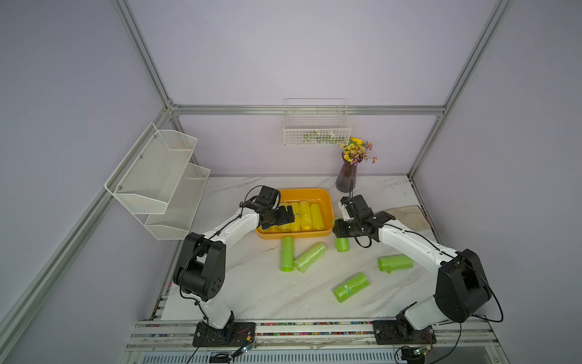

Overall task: Put the roll of trash bags into the storage box
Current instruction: Pick up the roll of trash bags from the center of the board, then place the roll of trash bags in the storage box.

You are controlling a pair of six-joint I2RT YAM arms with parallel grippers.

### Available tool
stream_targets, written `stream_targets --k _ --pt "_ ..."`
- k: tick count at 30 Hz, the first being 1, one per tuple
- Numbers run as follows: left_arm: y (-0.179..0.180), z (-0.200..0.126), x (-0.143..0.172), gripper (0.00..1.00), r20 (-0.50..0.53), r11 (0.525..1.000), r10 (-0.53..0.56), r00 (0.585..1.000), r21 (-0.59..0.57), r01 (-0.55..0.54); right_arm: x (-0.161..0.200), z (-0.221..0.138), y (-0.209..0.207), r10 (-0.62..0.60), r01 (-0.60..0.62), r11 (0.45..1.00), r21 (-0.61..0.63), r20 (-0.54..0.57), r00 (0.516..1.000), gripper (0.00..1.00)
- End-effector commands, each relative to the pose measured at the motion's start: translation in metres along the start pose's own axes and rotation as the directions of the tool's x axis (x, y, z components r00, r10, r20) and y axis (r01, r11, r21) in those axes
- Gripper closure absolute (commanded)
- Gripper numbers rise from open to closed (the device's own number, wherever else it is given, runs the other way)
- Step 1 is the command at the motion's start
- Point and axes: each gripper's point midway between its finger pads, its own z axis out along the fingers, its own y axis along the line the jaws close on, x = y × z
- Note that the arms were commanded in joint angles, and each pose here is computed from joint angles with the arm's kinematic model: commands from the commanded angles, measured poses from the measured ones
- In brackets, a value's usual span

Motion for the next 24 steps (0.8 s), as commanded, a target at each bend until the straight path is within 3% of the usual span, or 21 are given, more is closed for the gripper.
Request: stream_targets --k 1,11,24 --pt "-0.008 -0.014 -0.013 0.00 0.053 1.000 -0.005 0.999 0.024 0.004 -0.030 0.005 0.004 -0.064 0.064 0.998 0.011 0.033 0.997 0.62" --pt "-0.006 -0.020 -0.009 0.00 0.058 1.000 0.001 0.998 0.021 -0.002 -0.081 0.054 0.024 -0.104 0.105 0.994 -0.017 0.042 0.994 0.60" --pt "-0.009 -0.018 -0.007 0.00 0.051 0.999 -0.003 0.999 0.042 0.000 -0.075 0.099 0.020 -0.103 0.103 0.995 -0.006 -0.020 0.994 0.56"
